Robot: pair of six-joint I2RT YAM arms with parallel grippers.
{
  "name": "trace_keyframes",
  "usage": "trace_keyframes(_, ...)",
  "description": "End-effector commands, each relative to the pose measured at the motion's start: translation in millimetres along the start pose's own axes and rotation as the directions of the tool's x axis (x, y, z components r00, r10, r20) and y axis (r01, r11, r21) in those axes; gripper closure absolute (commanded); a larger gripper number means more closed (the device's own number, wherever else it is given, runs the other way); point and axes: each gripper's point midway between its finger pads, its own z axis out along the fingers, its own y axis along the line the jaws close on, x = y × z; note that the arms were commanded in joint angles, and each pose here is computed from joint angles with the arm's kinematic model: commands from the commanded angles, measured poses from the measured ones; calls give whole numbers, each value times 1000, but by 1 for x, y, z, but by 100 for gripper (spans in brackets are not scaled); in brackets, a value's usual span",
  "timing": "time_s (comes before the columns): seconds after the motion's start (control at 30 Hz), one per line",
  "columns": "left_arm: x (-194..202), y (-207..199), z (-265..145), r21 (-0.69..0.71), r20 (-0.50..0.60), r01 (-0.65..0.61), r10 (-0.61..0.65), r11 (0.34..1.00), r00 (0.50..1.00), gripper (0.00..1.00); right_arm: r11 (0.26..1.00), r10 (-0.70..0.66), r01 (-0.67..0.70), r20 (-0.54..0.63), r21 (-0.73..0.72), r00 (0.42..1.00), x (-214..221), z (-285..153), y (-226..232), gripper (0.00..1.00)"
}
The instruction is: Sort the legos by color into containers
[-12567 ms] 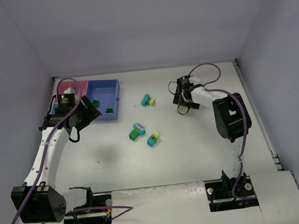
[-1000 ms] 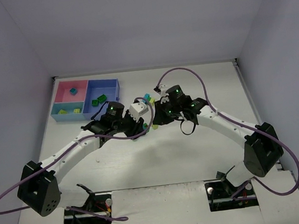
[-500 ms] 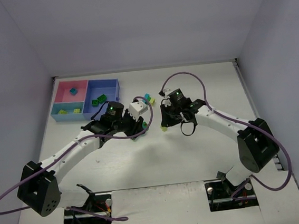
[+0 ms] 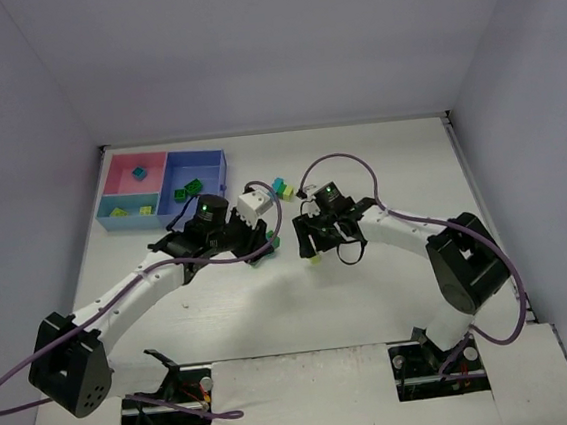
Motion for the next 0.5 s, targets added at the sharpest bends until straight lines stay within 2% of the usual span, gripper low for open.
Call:
trace_keyframes(0.0, -35, -5, -16, 25, 113, -2, -1, 1000, 994, 96, 989, -99, 112, 130, -100, 987, -34, -26, 26, 41)
trace_keyframes(0.17, -42, -6, -28, 91, 122, 1, -12, 996, 993, 98, 943, -203, 264, 276, -205, 939, -63, -72, 53, 39)
trace_keyframes(0.2, -45, -1, -32, 96, 132, 2, -15, 995, 991, 99, 915, -230, 312, 305, -256, 924, -66, -83, 65, 39)
trace_keyframes(0.23, -47, -9, -37, 163, 143, -8, -16, 987, 990, 100, 894, -248, 352, 348, -278, 904, -72, -97, 73, 39)
trace_keyframes(0.27, -53, -9, -42, 176, 158, -50, 22, 983, 987, 100, 876, -253, 374, 368, -305, 895, -73, -106, 80, 39)
trace_keyframes(0.3, -54, -8, -46, 192, 163, -59, 28, 980, 986, 100, 829, -285, 440, 415, -346, 864, -74, -124, 94, 39)
trace_keyframes(0.47, -69, -22, -70, 284, 172, -174, 128, 943, 977, 100, 691, -358, 601, 533, -401, 767, -72, -163, 121, 38)
